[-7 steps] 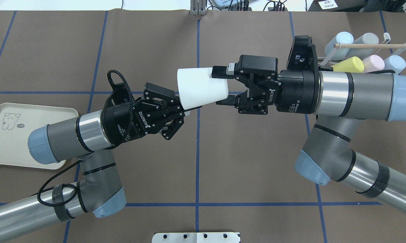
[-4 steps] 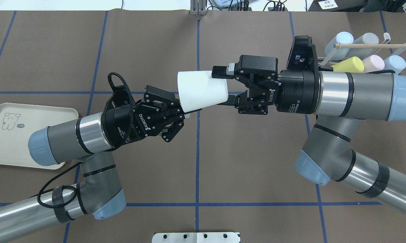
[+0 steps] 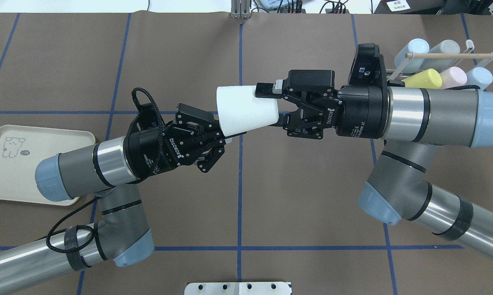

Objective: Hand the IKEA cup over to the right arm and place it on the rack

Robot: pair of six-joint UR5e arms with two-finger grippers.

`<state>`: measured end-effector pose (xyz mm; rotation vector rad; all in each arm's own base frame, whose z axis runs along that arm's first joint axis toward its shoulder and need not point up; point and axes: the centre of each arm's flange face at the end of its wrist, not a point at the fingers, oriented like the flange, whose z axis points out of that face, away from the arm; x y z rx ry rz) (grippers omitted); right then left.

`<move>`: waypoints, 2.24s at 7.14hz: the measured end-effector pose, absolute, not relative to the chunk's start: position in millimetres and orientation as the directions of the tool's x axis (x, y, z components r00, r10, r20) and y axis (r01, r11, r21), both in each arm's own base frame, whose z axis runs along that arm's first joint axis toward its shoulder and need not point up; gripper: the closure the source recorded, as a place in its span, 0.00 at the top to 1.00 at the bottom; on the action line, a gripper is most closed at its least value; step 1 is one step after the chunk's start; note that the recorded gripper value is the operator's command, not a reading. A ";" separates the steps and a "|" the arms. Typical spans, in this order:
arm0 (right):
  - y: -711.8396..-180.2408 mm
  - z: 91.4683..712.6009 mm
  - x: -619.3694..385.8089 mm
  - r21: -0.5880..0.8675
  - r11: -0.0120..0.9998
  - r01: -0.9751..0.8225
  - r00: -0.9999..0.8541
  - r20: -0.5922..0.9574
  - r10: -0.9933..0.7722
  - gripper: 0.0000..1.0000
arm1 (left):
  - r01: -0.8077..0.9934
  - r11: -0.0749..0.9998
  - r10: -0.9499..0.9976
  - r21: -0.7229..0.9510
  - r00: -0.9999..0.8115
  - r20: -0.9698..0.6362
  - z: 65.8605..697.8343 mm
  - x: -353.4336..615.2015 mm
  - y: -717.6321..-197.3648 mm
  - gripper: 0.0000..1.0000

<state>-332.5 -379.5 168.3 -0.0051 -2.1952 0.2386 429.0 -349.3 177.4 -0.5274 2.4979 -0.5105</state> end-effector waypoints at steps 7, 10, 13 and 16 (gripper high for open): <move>-387.6 178.8 -305.7 -0.173 0.977 -0.121 -0.580 0.811 0.072 0.13 | -0.134 0.888 -0.365 -0.441 -0.788 -0.496 210.7 415.2 -356.8 1.00; -433.3 247.2 -221.6 -0.105 0.943 -0.315 -0.405 0.914 -0.034 0.17 | 0.062 0.889 -0.260 -0.453 -0.746 -0.613 250.4 388.6 -400.4 1.00; -488.4 298.3 -146.7 0.070 0.859 -0.507 -0.060 0.991 -0.116 0.17 | 0.343 0.909 -0.087 -0.235 -0.395 -0.914 302.3 314.2 -483.0 1.00; -539.1 335.4 -91.2 0.272 0.802 -0.532 0.300 0.946 -0.122 0.16 | 0.497 0.863 0.075 0.090 0.051 -0.996 364.4 219.1 -545.1 1.00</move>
